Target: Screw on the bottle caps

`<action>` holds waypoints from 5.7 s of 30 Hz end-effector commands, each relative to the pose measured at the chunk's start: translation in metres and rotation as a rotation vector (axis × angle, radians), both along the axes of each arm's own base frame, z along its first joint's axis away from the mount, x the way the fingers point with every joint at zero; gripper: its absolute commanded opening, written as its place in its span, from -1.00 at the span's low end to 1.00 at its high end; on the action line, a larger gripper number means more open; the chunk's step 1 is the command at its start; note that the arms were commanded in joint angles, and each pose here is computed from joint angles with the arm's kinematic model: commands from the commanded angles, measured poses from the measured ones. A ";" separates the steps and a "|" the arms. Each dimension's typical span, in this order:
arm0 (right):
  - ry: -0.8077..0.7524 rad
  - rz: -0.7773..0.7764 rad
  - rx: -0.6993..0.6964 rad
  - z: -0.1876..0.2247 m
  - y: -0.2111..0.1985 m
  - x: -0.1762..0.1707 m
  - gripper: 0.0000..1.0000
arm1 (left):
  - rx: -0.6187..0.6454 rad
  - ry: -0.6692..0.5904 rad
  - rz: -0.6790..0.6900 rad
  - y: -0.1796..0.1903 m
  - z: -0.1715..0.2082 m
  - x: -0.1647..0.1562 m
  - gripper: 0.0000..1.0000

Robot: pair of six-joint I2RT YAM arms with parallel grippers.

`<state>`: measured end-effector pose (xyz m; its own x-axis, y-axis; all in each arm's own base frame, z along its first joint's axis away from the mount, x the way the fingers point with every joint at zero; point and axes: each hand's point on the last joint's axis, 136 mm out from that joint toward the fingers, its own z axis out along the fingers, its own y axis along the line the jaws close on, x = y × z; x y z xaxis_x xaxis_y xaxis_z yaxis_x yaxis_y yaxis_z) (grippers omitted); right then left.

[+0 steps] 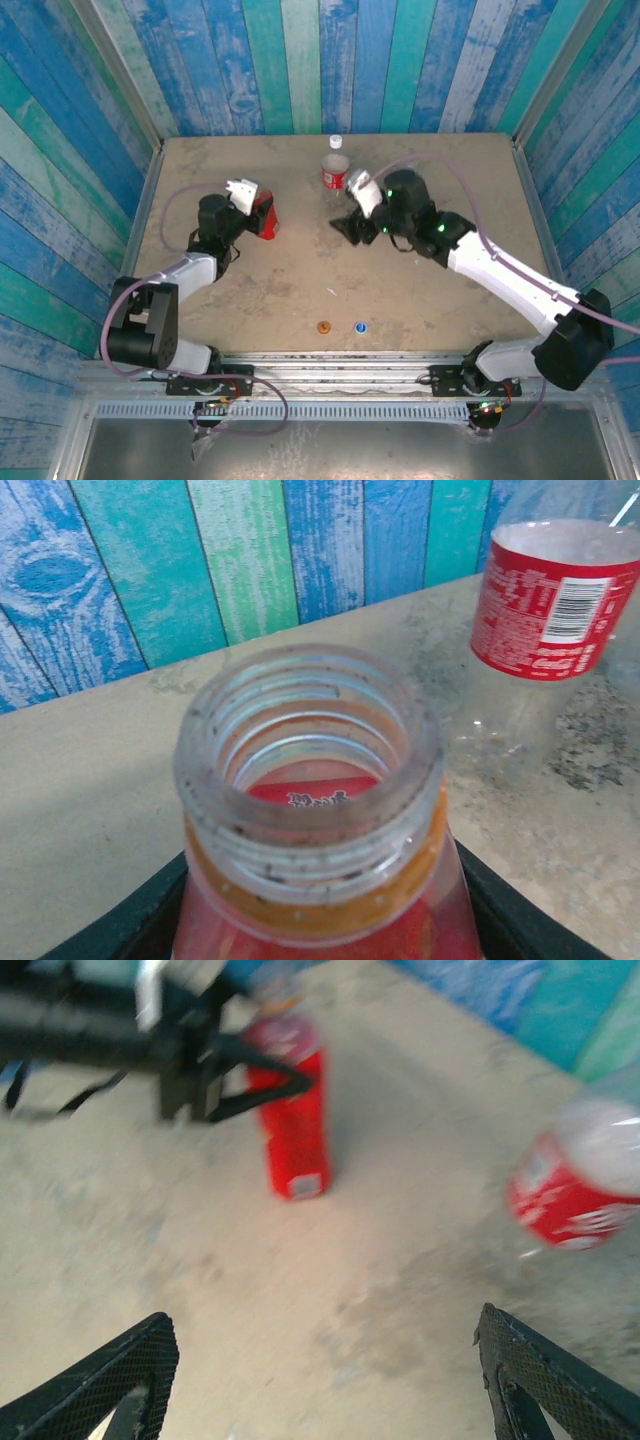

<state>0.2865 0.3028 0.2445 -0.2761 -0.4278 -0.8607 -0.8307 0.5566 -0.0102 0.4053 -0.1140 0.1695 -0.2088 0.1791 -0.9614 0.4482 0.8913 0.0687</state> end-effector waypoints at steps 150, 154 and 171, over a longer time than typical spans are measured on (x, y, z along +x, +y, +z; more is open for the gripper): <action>0.302 -0.536 -0.205 -0.183 -0.108 -0.027 0.07 | -0.195 -0.149 -0.716 -0.191 -0.015 -0.170 0.15; 0.333 -0.504 -0.233 -0.195 -0.100 -0.027 0.16 | -0.195 -0.153 -0.706 -0.188 -0.015 -0.170 0.15; 0.377 -0.473 -0.294 -0.224 -0.090 -0.023 -0.23 | -0.197 -0.142 -0.711 -0.188 -0.018 -0.169 0.14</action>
<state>0.2589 0.2064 0.0155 -0.7604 -0.3863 -0.5221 -0.4642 0.8855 0.0208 0.2379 -0.3039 0.1634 0.0481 0.0200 -0.9986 0.9157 0.3984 0.0521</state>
